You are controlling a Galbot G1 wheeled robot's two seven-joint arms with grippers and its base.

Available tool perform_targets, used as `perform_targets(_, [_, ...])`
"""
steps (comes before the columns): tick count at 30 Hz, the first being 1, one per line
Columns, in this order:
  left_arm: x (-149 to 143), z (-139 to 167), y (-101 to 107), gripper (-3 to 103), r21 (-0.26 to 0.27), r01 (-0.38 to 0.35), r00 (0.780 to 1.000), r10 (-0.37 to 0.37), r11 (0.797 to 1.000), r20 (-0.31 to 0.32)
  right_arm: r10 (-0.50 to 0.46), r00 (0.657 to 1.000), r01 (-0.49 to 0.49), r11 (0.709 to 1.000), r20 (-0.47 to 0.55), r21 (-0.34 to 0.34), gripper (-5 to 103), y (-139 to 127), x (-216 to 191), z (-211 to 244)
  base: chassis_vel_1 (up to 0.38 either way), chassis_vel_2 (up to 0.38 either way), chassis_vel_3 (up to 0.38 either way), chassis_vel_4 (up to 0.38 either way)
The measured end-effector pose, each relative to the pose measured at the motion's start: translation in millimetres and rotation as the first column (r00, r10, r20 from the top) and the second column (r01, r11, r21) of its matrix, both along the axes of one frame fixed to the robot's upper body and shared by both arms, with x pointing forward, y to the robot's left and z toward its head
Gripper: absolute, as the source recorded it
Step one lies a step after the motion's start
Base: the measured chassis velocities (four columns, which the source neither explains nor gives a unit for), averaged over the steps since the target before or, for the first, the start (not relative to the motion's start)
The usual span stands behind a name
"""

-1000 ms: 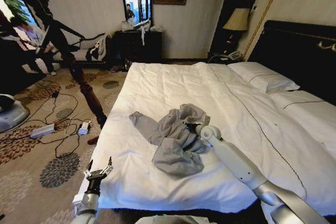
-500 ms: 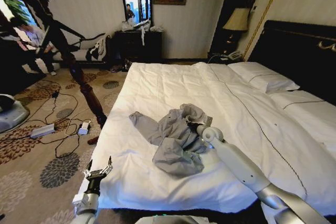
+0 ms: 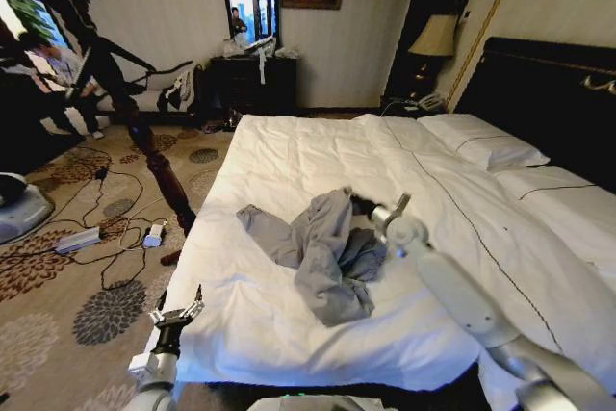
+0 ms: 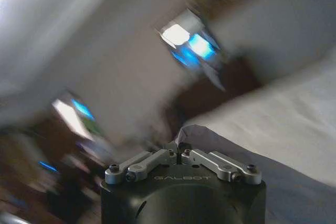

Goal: Pick up the clothes from the bed and hang them on the clothes hanger.

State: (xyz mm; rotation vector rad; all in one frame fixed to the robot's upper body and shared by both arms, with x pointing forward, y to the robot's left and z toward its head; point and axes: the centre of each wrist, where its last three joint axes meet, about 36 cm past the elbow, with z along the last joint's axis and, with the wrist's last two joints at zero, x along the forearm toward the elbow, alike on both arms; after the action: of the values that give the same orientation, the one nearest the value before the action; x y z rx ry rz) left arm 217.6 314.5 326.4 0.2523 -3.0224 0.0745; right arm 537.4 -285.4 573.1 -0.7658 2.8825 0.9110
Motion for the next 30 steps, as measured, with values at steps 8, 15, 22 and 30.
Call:
perform_targets(8, [2,2,-4,100,-0.009,0.001,1.000,-0.001,1.000,0.013,0.178,0.933,-0.227,0.965,0.314,0.129,0,11,-1,85,0.000,0.000,0.000,0.000])
perform_targets(15, [4,5,1,100,-0.006,-0.005,1.000,0.005,1.000,0.024,0.254,0.822,-0.390,0.904,0.509,0.178,0,20,3,147,0.000,0.000,0.000,0.000])
perform_targets(22, [5,5,1,100,-0.010,-0.007,1.000,0.007,1.000,0.030,0.272,0.749,-0.469,0.862,0.604,0.194,0,29,6,190,0.000,0.000,0.000,0.000])
perform_targets(30, [7,6,2,100,-0.014,-0.006,0.999,0.007,1.000,0.037,0.226,0.852,-0.304,0.948,0.472,0.095,0,11,23,166,0.000,0.000,0.000,0.000])
